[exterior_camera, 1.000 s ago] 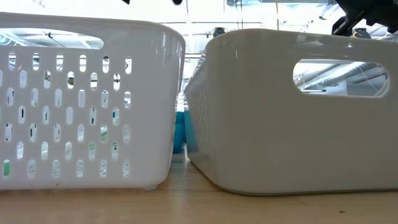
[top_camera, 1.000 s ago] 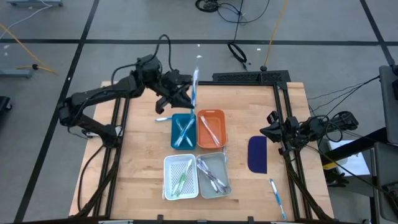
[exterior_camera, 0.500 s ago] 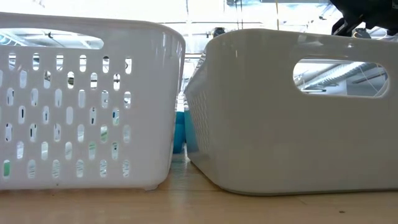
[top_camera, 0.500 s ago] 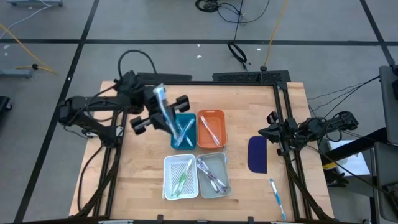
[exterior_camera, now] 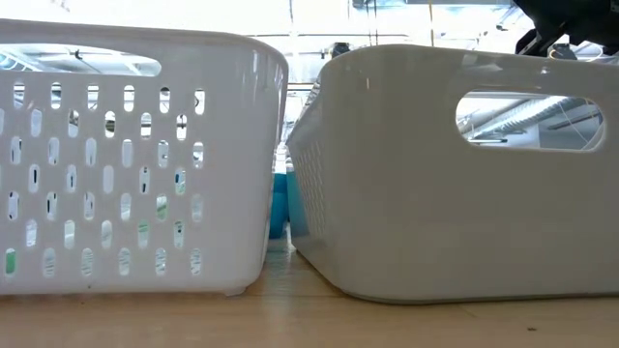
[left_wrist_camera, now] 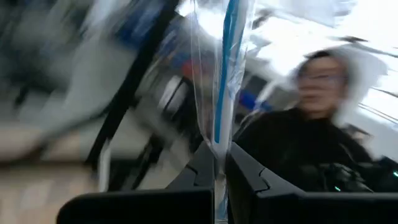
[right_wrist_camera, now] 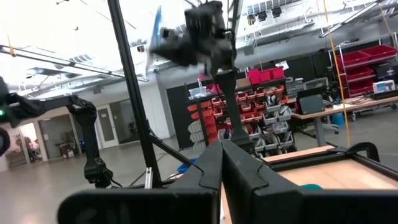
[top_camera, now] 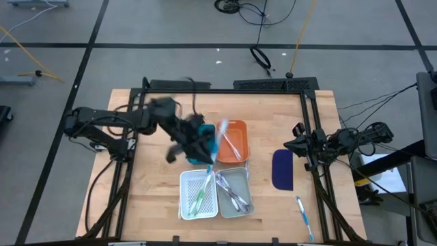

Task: Pick & Place Toothbrushes
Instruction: Put the blue toothbrush into the blue bin

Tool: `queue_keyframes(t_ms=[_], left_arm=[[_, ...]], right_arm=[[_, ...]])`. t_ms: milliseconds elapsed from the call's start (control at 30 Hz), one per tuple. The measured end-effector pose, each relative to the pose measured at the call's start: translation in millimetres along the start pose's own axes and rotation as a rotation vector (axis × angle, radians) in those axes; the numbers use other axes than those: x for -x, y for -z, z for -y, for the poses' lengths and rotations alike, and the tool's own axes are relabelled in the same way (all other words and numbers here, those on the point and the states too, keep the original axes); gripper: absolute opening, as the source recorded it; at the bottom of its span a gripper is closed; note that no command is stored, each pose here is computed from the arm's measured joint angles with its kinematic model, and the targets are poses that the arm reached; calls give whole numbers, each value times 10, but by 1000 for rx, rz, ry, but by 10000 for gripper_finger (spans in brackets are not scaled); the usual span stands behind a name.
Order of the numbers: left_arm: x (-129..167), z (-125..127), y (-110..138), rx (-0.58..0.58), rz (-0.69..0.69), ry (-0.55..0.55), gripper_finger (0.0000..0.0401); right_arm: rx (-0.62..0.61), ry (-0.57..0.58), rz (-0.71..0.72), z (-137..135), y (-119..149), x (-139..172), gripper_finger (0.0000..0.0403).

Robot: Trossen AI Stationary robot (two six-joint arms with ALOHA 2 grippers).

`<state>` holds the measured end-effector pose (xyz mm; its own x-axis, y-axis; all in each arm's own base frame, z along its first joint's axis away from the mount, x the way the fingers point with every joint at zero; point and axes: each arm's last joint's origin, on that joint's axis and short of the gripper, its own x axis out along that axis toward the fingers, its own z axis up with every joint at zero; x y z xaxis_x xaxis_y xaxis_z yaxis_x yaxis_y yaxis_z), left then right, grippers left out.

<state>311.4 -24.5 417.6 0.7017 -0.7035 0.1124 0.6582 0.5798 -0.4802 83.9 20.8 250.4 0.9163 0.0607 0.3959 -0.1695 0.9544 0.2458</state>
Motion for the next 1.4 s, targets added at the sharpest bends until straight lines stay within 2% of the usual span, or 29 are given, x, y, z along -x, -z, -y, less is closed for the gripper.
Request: queue_keyframes(t_ms=[200, 400, 567, 700, 800, 900, 1033, 1167, 1400], left_arm=[[-53, -106, 482, 355, -237, -376, 6], [21, -87, 813, 544, -387, -722, 5], [174, -114, 946, 633, -393, -1057, 5], [292, -191, 927, 706, -272, -1254, 6], [373, -278, 874, 742, -182, -1332, 7], [407, -434, 897, 786, -178, -1387, 5], [402, -712, 1016, 850, -248, -1440, 8], [398, -968, 1141, 859, -321, -1491, 5], [493, -1288, 1302, 929, -503, -1467, 5]], right_arm=[[-2, 0, 0, 0, 0, 0, 0], [-32, 0, 0, 0, 0, 0, 0], [-46, 0, 0, 0, 0, 0, 0], [-55, 0, 0, 0, 0, 0, 0], [-55, 0, 0, 0, 0, 0, 0], [-55, 0, 0, 0, 0, 0, 0], [-57, 0, 5, 0, -5, 0, 0], [-59, -3, 15, -2, -15, 0, 0], [-60, -2, 16, -2, -16, 0, 0]])
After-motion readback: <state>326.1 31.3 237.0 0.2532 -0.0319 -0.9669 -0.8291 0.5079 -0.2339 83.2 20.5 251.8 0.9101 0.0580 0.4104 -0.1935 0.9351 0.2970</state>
